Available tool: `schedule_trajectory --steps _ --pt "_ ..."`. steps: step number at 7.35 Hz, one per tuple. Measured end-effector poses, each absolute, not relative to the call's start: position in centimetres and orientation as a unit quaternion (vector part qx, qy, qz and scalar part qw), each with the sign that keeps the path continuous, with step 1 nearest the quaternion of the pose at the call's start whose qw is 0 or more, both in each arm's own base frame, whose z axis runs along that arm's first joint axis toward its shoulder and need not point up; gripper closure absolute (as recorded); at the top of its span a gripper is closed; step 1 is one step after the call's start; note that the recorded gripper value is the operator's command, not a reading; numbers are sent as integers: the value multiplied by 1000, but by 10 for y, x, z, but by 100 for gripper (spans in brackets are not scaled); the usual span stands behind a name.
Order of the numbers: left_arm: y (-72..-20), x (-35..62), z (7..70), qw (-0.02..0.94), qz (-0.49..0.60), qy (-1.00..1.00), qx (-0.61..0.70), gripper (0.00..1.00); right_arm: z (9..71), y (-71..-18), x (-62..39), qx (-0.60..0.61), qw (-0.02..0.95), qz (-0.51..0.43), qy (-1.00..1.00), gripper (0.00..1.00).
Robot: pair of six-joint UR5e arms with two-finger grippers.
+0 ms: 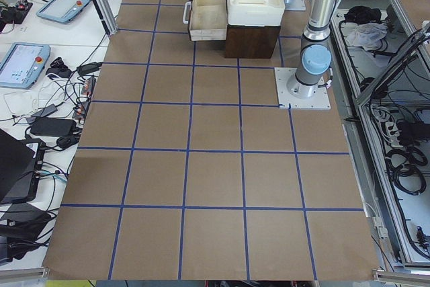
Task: Put scissors in drawer and close it
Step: 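Carry the scissors over the open drawer with the right gripper while the left withdraws, then lower the scissors into the drawer and open the right gripper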
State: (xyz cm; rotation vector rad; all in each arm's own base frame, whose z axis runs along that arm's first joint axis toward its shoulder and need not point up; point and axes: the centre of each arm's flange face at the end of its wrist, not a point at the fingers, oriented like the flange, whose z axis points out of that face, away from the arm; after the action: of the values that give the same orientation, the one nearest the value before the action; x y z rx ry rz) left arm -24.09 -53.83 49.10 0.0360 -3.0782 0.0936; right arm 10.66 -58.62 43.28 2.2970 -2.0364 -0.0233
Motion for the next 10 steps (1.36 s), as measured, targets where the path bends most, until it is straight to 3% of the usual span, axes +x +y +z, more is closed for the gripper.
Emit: schedule_trajectory --steps 5,10 --pt "-502 -212 510 37 21 -999 24 0 423 -547 245 714 19 4 -700 100" --pt "-500 -197 515 33 24 -999 35 0 387 -521 328 689 1 -7 -725 100"
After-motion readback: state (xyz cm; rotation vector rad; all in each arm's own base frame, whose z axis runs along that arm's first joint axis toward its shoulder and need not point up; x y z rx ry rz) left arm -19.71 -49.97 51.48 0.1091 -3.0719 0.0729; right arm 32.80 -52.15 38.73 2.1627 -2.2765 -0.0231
